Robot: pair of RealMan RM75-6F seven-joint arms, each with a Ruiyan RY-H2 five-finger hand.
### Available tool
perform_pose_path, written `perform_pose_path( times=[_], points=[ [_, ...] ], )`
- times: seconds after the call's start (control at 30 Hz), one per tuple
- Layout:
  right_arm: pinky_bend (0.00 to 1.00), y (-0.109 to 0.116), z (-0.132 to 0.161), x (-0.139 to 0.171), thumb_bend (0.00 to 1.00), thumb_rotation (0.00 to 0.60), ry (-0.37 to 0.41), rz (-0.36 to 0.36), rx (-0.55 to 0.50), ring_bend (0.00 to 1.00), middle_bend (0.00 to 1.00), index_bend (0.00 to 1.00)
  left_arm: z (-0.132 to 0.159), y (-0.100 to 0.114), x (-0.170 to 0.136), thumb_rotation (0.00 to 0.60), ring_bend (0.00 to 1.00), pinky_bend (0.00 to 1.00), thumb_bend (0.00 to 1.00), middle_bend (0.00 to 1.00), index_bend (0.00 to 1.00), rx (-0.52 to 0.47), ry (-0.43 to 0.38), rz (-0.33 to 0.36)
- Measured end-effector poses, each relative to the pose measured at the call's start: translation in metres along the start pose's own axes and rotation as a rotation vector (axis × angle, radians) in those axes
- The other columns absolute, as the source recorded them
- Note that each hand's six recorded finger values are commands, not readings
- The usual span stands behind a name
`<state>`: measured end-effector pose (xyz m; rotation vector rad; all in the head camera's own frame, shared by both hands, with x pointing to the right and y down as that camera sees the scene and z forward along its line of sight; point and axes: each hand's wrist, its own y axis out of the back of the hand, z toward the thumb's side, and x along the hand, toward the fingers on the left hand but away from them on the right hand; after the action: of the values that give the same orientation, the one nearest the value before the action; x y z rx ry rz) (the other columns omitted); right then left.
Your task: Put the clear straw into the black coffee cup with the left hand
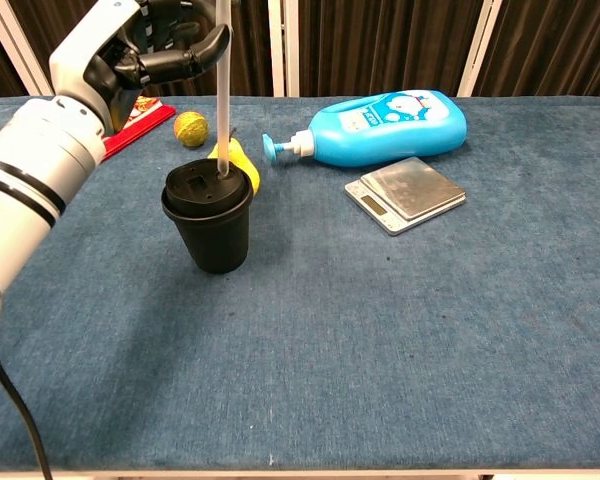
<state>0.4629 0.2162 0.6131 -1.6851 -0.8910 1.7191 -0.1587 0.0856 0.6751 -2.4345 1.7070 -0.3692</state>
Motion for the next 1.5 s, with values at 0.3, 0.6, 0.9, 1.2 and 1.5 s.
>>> perform_pose_path(
  times=[0.3, 0.6, 0.9, 1.2, 1.5],
  points=[
    [0.08, 0.000, -0.001, 0.001, 0.29, 0.600, -0.007, 0.002, -0.004, 0.00, 0.14, 0.00, -0.003, -0.002, -0.003, 0.600, 0.00, 0.03, 0.39, 0.21, 0.55, 0.010, 0.003, -0.012],
    [0.08, -0.001, -0.001, 0.001, 0.29, 0.600, -0.006, 0.001, -0.008, 0.00, 0.14, 0.00, -0.010, -0.002, -0.011, 0.600, 0.00, 0.02, 0.38, 0.21, 0.53, 0.036, 0.025, -0.045],
    [0.08, -0.001, -0.001, 0.001, 0.29, 0.600, -0.005, 0.000, -0.012, 0.00, 0.14, 0.00, -0.018, 0.000, -0.021, 0.600, 0.00, 0.01, 0.28, 0.19, 0.36, 0.073, 0.060, -0.089],
    [0.08, 0.003, 0.000, 0.002, 0.29, 0.600, 0.001, -0.010, -0.011, 0.00, 0.14, 0.00, -0.017, 0.005, -0.025, 0.600, 0.00, 0.00, 0.19, 0.09, 0.09, 0.111, 0.067, -0.116],
    [0.08, 0.017, -0.008, 0.004, 0.29, 0.600, -0.013, -0.046, -0.009, 0.00, 0.14, 0.00, -0.014, 0.056, -0.043, 0.600, 0.00, 0.00, 0.15, 0.08, 0.07, 0.282, 0.084, -0.136]
  ],
)
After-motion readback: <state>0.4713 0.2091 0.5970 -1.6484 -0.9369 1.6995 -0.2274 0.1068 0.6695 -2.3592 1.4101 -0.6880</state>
